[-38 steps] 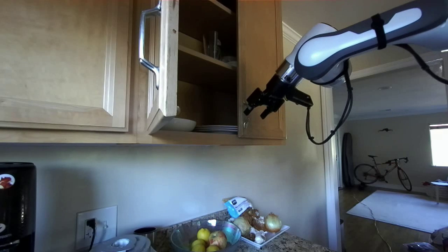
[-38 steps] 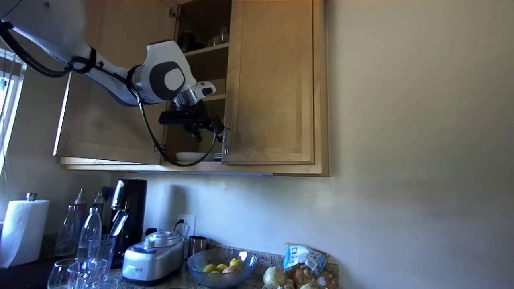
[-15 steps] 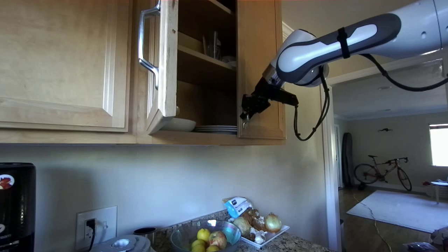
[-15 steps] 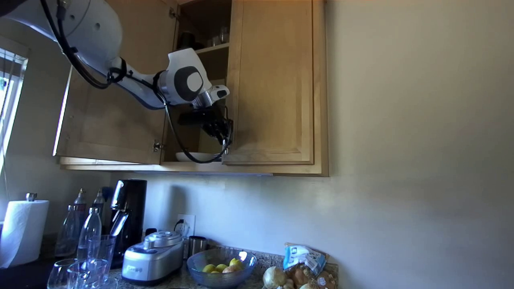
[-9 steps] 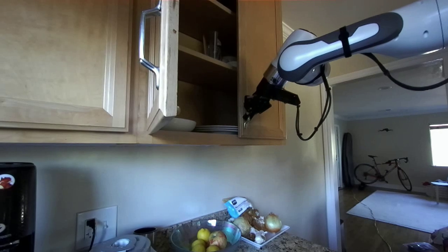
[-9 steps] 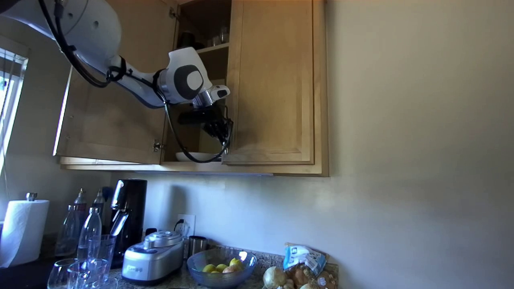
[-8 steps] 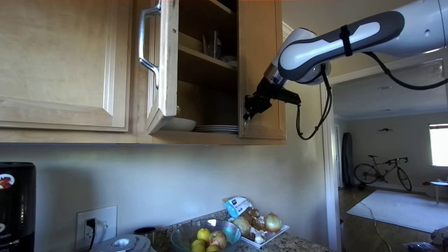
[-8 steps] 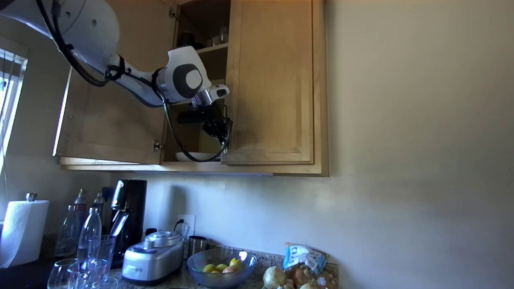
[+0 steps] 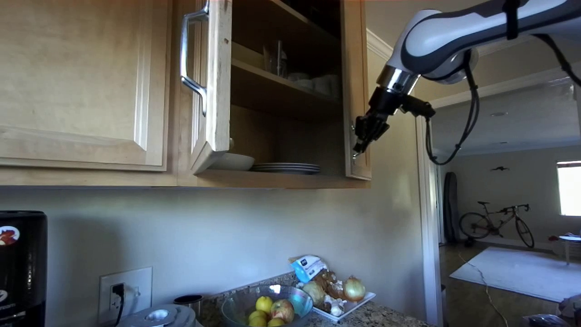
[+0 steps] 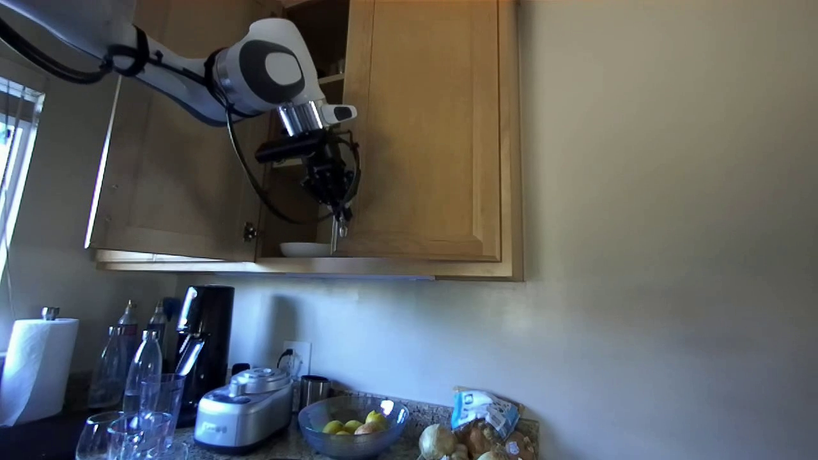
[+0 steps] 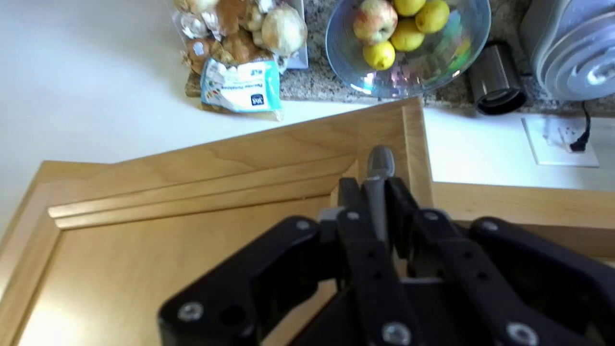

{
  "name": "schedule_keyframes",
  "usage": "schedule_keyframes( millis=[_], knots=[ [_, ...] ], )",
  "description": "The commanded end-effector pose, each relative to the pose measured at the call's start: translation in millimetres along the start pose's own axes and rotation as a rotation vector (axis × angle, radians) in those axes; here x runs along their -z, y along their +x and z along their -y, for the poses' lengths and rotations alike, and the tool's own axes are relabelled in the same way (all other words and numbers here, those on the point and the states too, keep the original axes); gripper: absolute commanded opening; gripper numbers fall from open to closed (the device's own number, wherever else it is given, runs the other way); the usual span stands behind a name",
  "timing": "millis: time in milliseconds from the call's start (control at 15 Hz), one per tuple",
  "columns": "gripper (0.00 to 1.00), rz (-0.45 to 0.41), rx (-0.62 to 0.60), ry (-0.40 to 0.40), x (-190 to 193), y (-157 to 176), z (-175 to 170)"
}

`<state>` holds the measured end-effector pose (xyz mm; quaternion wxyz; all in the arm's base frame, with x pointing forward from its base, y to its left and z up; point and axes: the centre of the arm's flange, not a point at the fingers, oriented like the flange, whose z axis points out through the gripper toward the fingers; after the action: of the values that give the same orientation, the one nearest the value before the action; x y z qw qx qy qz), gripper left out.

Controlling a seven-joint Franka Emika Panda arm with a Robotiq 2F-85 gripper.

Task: Open the top right cupboard door

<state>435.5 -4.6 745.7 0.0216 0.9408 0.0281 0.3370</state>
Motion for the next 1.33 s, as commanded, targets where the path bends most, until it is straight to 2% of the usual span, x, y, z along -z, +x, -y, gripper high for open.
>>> schedule_keyframes(
  millis=[0, 67, 133, 333, 600, 667, 733, 1067, 1267],
  knots=[
    [0.16, 0.137, 0.038, -0.080, 29, -69, -44],
    [0.42, 0.166, 0.034, -0.110, 29, -78, -52],
    [0.42, 0.185, 0.034, -0.142, 32, -89, -60],
    [0.60, 0.266, 0.058, -0.239, 36, -123, -86],
    [0.86, 0.494, 0.105, -0.299, 10, -172, -108],
    [0.92, 0.555, 0.120, -0.311, 2, -181, -110],
    [0.98, 0.618, 0.138, -0.311, -22, -182, -94],
    [1.00, 0.821, 0.277, -0.184, -66, -214, -44],
    [1.00, 0.906, 0.394, -0.105, -84, -234, 6]
  ],
)
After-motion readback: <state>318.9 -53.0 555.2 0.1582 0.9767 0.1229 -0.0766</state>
